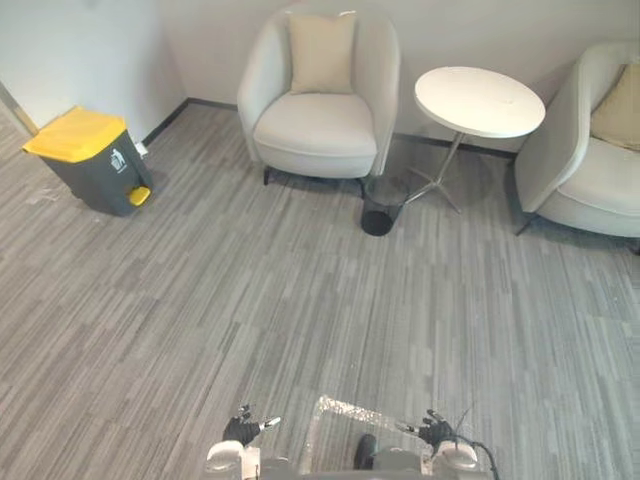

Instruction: Organize the slippers on the shoe rack

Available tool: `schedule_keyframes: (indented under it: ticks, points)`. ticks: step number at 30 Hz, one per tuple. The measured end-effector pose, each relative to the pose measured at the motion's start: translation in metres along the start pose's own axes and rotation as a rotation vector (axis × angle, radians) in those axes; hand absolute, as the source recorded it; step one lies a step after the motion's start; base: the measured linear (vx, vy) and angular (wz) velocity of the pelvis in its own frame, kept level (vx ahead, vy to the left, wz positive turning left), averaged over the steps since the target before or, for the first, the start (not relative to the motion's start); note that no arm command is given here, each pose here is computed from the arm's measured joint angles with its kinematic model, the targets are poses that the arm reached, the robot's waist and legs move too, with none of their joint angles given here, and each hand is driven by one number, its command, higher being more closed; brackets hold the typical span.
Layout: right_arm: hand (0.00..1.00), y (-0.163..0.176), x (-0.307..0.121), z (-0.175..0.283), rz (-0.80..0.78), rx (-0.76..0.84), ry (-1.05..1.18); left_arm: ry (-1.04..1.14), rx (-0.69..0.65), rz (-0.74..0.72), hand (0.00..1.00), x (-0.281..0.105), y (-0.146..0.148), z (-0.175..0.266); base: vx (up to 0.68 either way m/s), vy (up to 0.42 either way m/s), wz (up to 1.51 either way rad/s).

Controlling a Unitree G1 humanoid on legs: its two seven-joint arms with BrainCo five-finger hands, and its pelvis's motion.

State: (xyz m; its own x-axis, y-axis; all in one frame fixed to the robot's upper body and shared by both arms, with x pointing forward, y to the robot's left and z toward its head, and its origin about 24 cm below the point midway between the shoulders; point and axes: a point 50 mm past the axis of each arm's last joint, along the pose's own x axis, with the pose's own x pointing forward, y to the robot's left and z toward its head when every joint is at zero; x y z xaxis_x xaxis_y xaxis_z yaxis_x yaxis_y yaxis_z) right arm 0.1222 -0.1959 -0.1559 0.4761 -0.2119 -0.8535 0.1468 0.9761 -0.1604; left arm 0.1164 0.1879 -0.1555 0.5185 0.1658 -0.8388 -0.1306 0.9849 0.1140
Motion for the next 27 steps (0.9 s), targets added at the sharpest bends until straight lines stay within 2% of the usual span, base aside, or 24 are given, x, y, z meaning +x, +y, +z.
schedule_keyframes:
  ticks: [5,9,15,19,27]
  points:
    - [0.0,0.004,-0.001,-0.004,0.013,-0.022,0.015,-0.008,0.003,0.006,0.0,0.0,0.002,0.001,0.01,-0.094,-0.03]
    - [0.0,-0.007,0.0,-0.004,-0.021,-0.012,0.007,-0.033,0.028,-0.024,0.0,0.0,-0.005,0.007,0.07,-0.125,-0.26]
    - [0.0,-0.016,0.0,-0.007,-0.059,0.069,0.022,-0.03,0.018,-0.03,0.0,0.0,-0.009,0.007,0.11,0.027,-0.31]
    - [0.0,-0.004,-0.003,-0.008,-0.036,0.092,0.01,-0.028,-0.025,-0.006,0.0,0.001,-0.003,0.009,0.11,0.083,-0.38]
    - [0.0,0.01,-0.004,-0.005,0.009,0.054,-0.003,0.0,-0.005,0.021,0.0,0.001,0.01,0.002,0.19,0.016,-0.02]
